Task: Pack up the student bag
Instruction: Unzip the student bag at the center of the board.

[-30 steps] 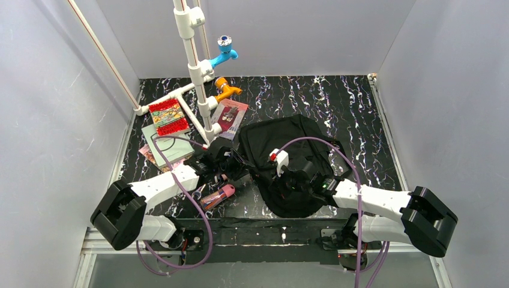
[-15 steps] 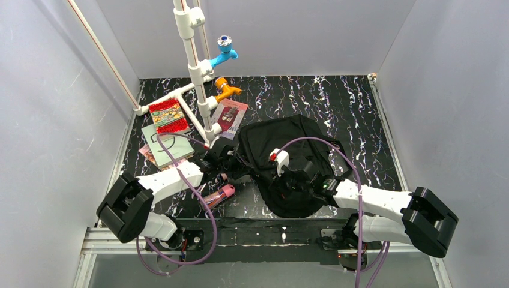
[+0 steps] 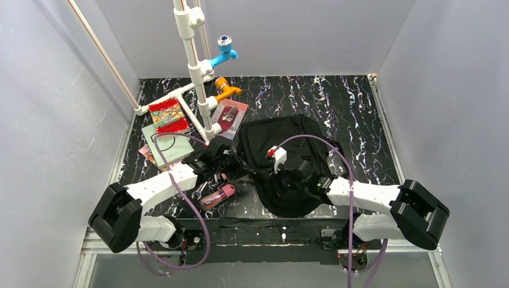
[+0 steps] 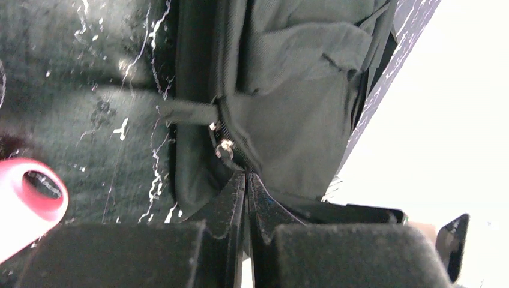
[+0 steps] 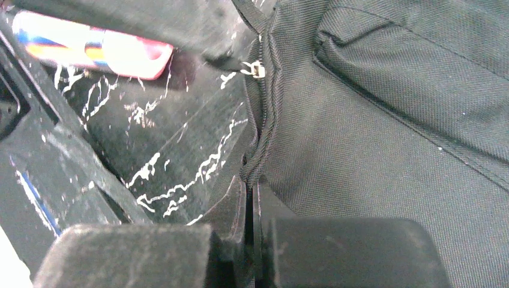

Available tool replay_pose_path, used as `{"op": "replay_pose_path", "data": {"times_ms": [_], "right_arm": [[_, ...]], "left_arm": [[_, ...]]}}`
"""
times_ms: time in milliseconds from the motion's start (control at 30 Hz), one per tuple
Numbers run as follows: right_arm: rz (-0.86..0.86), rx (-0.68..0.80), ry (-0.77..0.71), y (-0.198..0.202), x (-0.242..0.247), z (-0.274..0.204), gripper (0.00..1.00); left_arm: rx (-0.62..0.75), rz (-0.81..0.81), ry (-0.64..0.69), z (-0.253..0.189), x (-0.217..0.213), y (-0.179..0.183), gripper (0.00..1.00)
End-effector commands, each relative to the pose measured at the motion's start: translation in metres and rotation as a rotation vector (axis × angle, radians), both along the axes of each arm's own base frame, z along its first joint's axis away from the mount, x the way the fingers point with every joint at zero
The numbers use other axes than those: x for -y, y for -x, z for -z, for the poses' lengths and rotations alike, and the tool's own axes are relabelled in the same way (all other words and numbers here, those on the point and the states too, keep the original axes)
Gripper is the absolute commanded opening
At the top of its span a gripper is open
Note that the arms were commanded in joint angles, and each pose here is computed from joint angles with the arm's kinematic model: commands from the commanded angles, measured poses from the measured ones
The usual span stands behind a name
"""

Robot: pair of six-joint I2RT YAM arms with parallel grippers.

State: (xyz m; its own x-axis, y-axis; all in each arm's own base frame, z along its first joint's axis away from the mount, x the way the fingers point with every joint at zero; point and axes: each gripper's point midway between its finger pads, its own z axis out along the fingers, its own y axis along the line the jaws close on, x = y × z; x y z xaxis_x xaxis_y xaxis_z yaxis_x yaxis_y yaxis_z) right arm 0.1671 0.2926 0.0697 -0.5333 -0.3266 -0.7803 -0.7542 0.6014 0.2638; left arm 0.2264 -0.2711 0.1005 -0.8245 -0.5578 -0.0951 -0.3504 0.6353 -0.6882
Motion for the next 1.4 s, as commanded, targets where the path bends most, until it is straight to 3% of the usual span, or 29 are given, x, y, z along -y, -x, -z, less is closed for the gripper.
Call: {"op": "replay_pose_path", "data": {"times_ms": [0, 100, 200, 300, 500, 667, 900, 1133, 1300, 1367], "right_arm": [[0.149, 0.077, -0.084, -0.034, -0.014, -0.029, 0.01], [0.143, 0.099, -0.119, -0.040, -0.023, -0.037, 0.02], [0.062, 0.110, -0.076, -0.035, -0.030, -0.037, 0.35], [-0.033, 0.168, -0.050, -0.023, -0.029, -0.042, 0.57], [-0.132, 0.357, -0.101, -0.013, -0.021, -0.068, 0.74], [-0.206, 0.530, -0.228, -0.005, -0.033, -0.085, 0.75], [-0.208, 0.574, -0.241, -0.012, -0.058, -0.084, 0.70], [-0.167, 0.605, -0.213, -0.019, -0.063, -0.082, 0.54], [-0.166, 0.641, -0.216, -0.021, -0.060, -0.082, 0.49], [-0.182, 0.642, -0.243, -0.017, -0.062, -0.080, 0.40]], "left_arm": [[-0.085, 0.043, 0.087, -0.012, -0.001, 0.034, 0.00], [-0.102, 0.056, 0.085, -0.004, -0.003, 0.043, 0.00], [-0.091, 0.056, 0.104, -0.006, -0.001, 0.043, 0.00], [-0.070, 0.091, 0.129, -0.019, 0.007, 0.039, 0.00], [-0.025, 0.130, 0.144, -0.042, 0.012, 0.037, 0.00], [-0.019, 0.138, 0.118, -0.049, 0.008, 0.038, 0.00], [-0.015, 0.143, 0.121, -0.055, 0.008, 0.038, 0.00], [-0.004, 0.144, 0.122, -0.057, 0.008, 0.038, 0.00], [0.003, 0.149, 0.111, -0.058, 0.006, 0.038, 0.00], [0.006, 0.150, 0.116, -0.059, 0.007, 0.038, 0.00]]}}
